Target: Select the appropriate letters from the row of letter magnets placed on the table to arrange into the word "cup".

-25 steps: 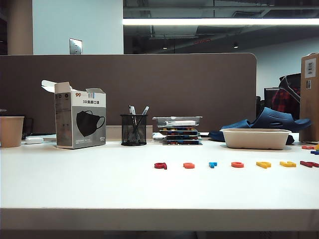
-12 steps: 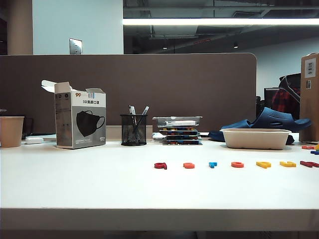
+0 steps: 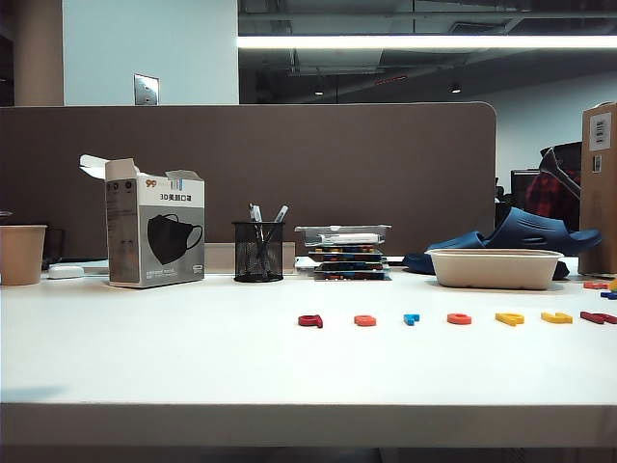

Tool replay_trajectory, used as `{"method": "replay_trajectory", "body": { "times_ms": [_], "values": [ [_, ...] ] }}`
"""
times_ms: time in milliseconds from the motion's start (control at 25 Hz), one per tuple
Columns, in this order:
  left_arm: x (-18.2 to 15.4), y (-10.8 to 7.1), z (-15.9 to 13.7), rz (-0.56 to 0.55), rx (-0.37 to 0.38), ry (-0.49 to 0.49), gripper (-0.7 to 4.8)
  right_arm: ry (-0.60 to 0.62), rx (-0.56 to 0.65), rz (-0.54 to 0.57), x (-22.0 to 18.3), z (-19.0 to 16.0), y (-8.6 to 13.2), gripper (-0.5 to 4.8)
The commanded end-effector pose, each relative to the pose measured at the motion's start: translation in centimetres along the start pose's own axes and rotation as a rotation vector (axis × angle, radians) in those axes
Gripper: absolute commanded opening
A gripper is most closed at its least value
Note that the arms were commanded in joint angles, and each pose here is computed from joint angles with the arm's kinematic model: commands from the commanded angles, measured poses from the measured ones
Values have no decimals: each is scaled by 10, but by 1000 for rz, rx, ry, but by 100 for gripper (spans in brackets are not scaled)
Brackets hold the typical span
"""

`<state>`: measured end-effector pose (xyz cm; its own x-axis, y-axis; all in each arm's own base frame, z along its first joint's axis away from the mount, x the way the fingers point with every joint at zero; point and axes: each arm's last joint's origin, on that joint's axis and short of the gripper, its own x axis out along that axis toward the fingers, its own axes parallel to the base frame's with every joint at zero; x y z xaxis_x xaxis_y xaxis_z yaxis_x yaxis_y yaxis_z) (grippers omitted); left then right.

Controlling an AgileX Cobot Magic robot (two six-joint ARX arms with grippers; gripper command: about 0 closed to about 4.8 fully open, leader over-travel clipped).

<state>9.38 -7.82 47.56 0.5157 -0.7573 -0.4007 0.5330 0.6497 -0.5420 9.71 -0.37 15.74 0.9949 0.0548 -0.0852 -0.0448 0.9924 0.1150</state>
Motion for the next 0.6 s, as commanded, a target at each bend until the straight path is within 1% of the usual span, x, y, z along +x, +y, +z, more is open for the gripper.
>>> {"method": "replay_trajectory", "body": {
  "times_ms": [40,200,280,360,440,480,560,600],
  "values": [
    [14,-3,5,47,-12,-1,-5,-20,-3,-1,0,0,0,-5],
    [38,-1,10,96,-56,31,-5,-20,-3,-1,0,0,0,-5],
    [57,4,14,161,-104,42,-5,-20,-3,-1,0,0,0,-6],
    [69,7,16,184,-151,58,-5,-19,-3,-1,0,0,0,-5],
    [88,12,18,229,-241,79,-5,-19,-3,-2,0,0,0,-5],
    [93,13,18,240,-262,84,-5,-20,-3,-2,0,0,0,-5],
    [104,15,18,252,-279,105,-5,-19,-3,-2,0,0,0,-5],
    [109,14,17,265,-273,110,-5,-19,-3,-2,0,0,0,-5]
  ]
}}
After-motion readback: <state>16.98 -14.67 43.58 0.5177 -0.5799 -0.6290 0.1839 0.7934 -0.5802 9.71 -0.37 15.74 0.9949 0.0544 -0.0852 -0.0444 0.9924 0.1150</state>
